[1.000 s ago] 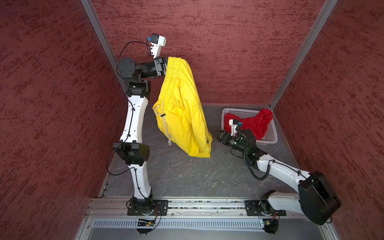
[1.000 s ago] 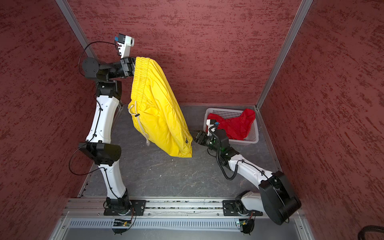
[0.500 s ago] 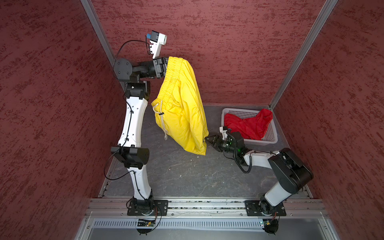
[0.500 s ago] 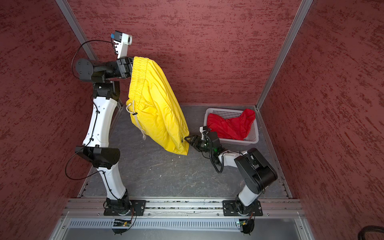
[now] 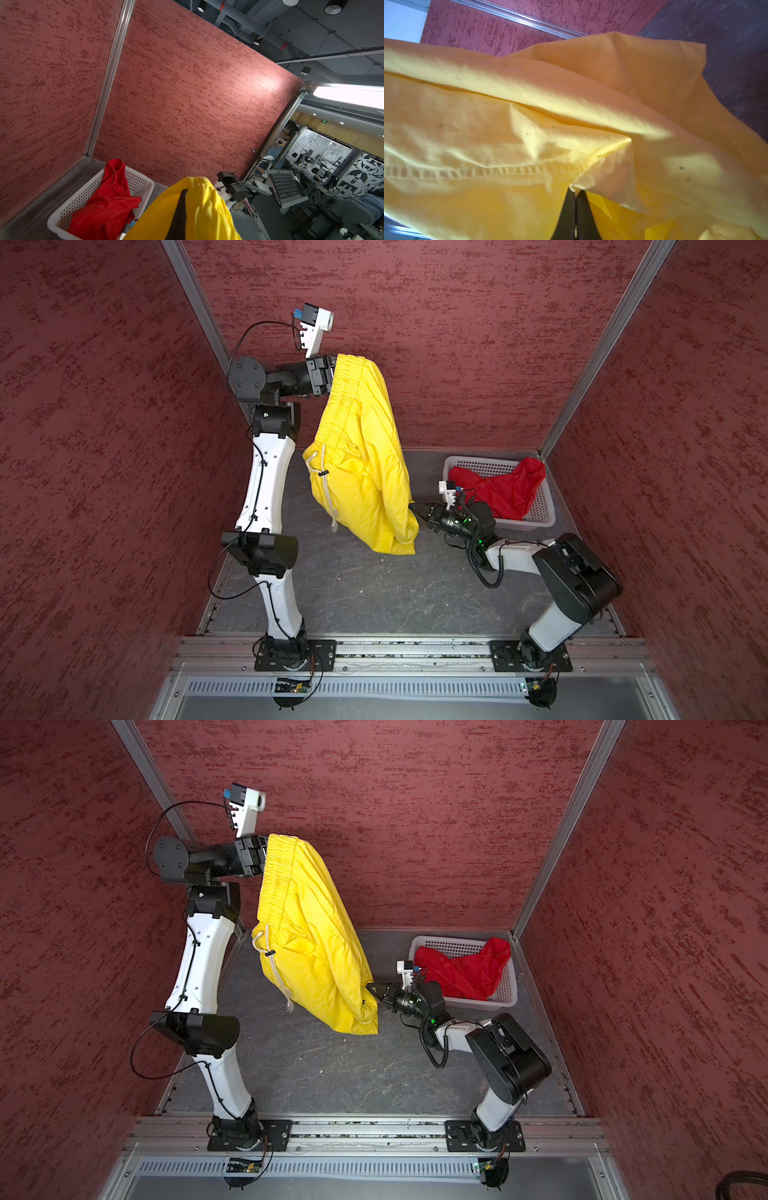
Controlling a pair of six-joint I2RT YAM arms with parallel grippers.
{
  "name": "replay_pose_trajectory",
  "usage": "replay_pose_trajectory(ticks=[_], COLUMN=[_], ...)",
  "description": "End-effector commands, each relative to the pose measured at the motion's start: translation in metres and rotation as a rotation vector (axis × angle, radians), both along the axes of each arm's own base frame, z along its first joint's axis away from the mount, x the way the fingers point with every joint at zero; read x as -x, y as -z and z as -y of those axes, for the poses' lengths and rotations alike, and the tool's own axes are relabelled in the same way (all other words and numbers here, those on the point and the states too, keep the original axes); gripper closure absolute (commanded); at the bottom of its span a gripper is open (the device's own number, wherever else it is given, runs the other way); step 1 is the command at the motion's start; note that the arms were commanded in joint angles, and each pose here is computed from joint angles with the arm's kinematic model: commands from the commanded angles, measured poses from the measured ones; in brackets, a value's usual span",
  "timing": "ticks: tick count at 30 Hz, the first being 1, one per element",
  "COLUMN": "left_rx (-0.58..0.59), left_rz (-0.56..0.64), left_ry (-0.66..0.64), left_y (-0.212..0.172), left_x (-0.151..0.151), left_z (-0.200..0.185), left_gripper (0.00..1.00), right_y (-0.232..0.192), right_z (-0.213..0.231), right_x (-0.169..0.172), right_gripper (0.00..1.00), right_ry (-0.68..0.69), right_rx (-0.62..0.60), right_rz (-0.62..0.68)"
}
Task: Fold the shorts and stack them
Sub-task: 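Lift and stretch the shorts leg with the right gripper away from the left gripper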
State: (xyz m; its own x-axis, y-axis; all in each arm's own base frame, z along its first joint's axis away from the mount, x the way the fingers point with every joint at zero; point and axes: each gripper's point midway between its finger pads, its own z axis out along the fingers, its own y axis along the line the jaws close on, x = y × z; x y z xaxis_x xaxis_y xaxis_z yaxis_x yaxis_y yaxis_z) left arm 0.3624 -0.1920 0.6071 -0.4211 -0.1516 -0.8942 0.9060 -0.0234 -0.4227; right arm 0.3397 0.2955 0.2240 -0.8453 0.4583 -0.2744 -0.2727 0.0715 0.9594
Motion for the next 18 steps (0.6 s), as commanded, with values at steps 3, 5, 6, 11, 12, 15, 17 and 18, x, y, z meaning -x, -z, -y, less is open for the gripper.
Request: replay_pose_trajectory(ticks=[3,5,6,11,12,15,17,18], left_rx=[0.052,0.075,0.089,0.162,0.171,0.193,0.202,0.207], left_rz=[0.019,-0.003,-0.021,-0.086,-0.096,-0.118,-0.13,-0.137], left_ry=[-0.077,-0.112,-0.136,-0.231,-0.245,-0.274,-0.287,-0.293], left_y=[-0.012,-0.011,-0.01,-0.005,-0.003,-0.001,0.0,0.0], left_x=[-0.001,-0.008,-0.013,-0.029,-0.031,-0.033,-0.032,-0.032], left_z=[-0.024,-0.035,-0.044,-0.079,-0.084,-0.094,-0.098,-0.1], left_gripper=[1.0,1.0,1.0,1.0,1.0,1.0,1.0,1.0], right_y=[-0.056,-0.079,-0.092,-0.179,-0.194,-0.24,-0.268,-0.279], right_z=[0.047,0.074,0.091,0.166,0.18,0.217,0.242,0.252], right_x=[0.001,0.001,0.001,0.023,0.029,0.05,0.069,0.077], right_gripper=[1.0,1.0,1.0,1.0,1.0,1.0,1.0,1.0], right_ry=[0.127,0.221,0.288,0.637,0.704,0.891,1.019,1.072], right_rx=[0.07,0.155,0.221,0.478,0.501,0.53,0.515,0.505], right_rz=[0.138,0.19,0.225,0.409,0.426,0.483,0.519,0.53])
